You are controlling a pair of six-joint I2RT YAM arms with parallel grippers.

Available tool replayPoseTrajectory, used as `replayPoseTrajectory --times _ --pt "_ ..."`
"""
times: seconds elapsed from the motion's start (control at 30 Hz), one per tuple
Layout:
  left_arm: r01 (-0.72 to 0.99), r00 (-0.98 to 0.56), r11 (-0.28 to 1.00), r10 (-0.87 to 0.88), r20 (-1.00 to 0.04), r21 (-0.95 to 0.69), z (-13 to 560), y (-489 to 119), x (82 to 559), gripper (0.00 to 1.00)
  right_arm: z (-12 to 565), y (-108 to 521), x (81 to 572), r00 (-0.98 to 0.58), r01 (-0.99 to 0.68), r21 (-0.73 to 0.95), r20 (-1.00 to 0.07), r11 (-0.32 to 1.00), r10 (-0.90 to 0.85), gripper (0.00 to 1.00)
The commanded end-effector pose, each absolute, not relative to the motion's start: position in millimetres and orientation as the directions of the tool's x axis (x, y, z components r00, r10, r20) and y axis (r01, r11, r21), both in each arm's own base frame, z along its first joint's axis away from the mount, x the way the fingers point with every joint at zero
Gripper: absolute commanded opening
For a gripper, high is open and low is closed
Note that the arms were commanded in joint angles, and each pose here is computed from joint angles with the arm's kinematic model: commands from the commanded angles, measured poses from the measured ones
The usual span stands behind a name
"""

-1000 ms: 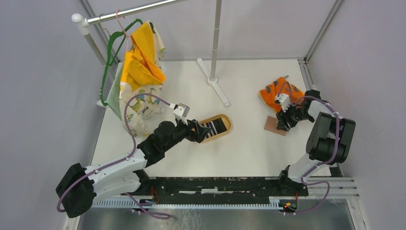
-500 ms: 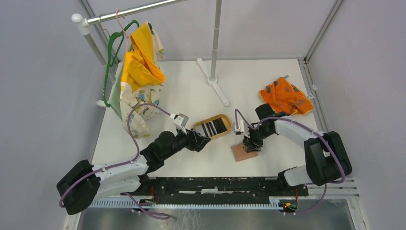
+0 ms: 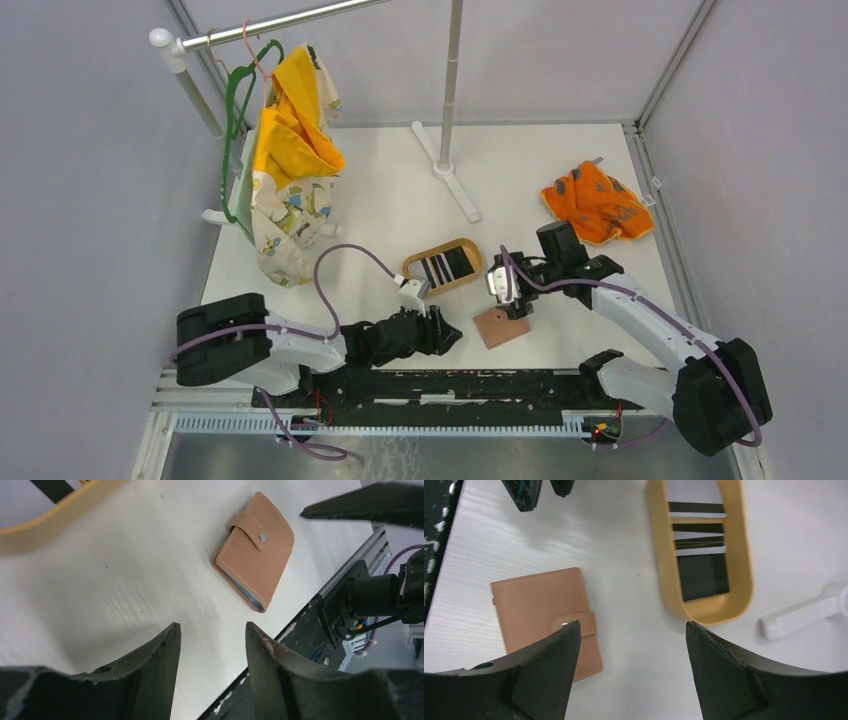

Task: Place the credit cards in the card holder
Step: Move the card holder to the center of the board, then open the card holder at the center of the board.

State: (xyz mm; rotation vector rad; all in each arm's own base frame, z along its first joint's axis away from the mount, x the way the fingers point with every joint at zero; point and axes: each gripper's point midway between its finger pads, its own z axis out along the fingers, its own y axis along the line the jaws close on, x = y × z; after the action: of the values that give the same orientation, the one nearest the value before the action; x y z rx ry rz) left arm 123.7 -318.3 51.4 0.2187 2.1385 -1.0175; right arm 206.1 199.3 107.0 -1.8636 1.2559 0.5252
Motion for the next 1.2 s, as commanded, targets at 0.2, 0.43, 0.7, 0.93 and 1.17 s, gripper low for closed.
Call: replayPoseTrajectory --times 0.2,0.43,0.7,0.93,1.17 --pt "0.202 -0.793 0.661 -0.323 -0.517 -0.723 56.1 -380.5 128.9 0.57 85.3 193.7 202.9 0.431 -0.895 -0.411 -0.692 -0.174 -0.579 0.81" --pt "0.094 -0.831 0.715 -0.326 -0.450 -0.693 31.9 -388.5 126.5 0.57 75.7 187.0 203.3 0.408 -0.904 -0.392 -0.677 -0.170 -0.612 0.80" --pt "0.063 -0.806 0.804 -0.308 -0.506 -0.591 27.1 -391.7 140.9 0.49 76.9 184.9 202.5 0.415 -0.901 -0.397 -0.671 -0.176 -0.614 0.79" --pt "0.072 -0.760 0.872 -0.266 -0.593 -0.484 26.5 -373.7 153.7 0.04 75.8 185.1 198.3 0.418 -0.903 -0.385 -0.678 -0.192 -0.605 0.79" --pt "0.159 -0.693 0.926 -0.142 -0.706 -0.342 35.2 -350.1 164.5 0.02 71.8 190.5 168.7 0.464 -0.885 -0.347 -0.719 -0.312 -0.518 0.77"
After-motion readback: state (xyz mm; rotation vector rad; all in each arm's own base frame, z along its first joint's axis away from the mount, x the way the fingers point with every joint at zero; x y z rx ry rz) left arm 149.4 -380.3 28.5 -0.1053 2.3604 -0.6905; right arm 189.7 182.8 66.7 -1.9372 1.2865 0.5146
